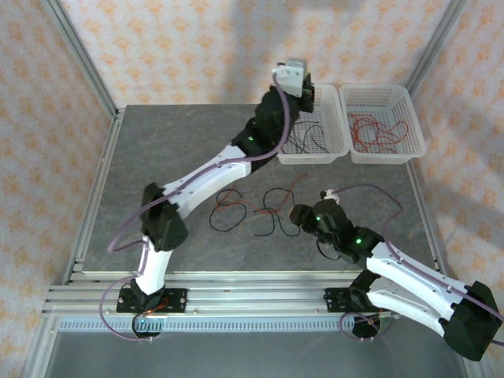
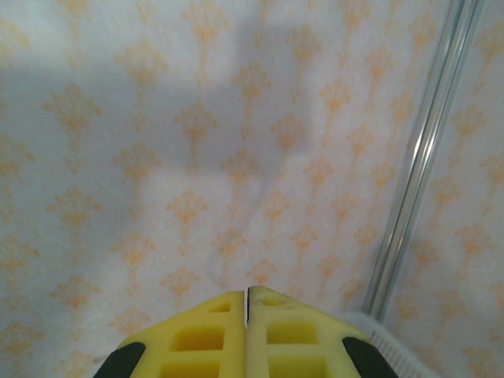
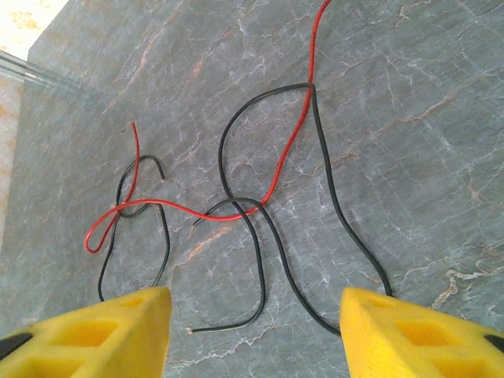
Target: Untangle the cables
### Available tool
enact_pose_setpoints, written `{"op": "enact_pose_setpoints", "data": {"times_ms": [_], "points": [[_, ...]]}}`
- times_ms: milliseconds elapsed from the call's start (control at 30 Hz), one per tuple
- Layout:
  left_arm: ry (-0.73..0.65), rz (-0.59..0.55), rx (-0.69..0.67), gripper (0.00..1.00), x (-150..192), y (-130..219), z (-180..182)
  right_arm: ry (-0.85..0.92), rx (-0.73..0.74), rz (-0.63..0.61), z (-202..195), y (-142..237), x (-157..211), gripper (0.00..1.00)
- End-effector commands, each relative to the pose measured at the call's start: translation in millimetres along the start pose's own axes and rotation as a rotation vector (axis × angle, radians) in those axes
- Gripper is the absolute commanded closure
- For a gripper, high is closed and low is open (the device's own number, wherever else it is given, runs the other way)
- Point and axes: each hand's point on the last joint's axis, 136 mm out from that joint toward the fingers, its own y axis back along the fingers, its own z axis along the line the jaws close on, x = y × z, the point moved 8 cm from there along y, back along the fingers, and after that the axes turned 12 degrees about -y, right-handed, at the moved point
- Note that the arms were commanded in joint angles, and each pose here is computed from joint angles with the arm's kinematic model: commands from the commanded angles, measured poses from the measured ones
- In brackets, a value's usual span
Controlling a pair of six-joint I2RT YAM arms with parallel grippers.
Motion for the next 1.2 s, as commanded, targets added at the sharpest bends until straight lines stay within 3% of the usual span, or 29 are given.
{"op": "enact_pose_setpoints", "data": {"times_ms": [0, 200, 633, 767, 967, 1167], "points": [[-0.065, 0.038, -0.029, 1.0, 52.9, -27.2, -10.2, -0.01, 0.042, -0.032, -9.3, 2.0, -1.2, 0.42], [-0.065, 0.177, -0.015, 1.0, 128.7, -54.7, -19.9, -0.012, 0.043, -0.034, -12.1, 4.6, -0.6, 0.42], [0.004, 0.403, 0.038, 0.92, 218.0, -68.0, -4.9, -0.012, 0.044, -0.07, -2.9, 12.0, -8.7, 0.41], [0.008, 0.429, 0.062, 0.81, 222.8, -65.2, -6.9, -0.009, 0.053, -0.094, 1.7, 16.4, -13.7, 0.41], [0.009, 0.442, 0.086, 0.47, 217.6, -63.1, -7.3, -0.017, 0.074, -0.118, 6.5, 20.7, -19.6, 0.4], [0.002, 0.439, 0.095, 0.3, 202.6, -59.5, -8.7, -0.028, 0.098, -0.119, 5.9, 19.8, -23.4, 0.39]]}}
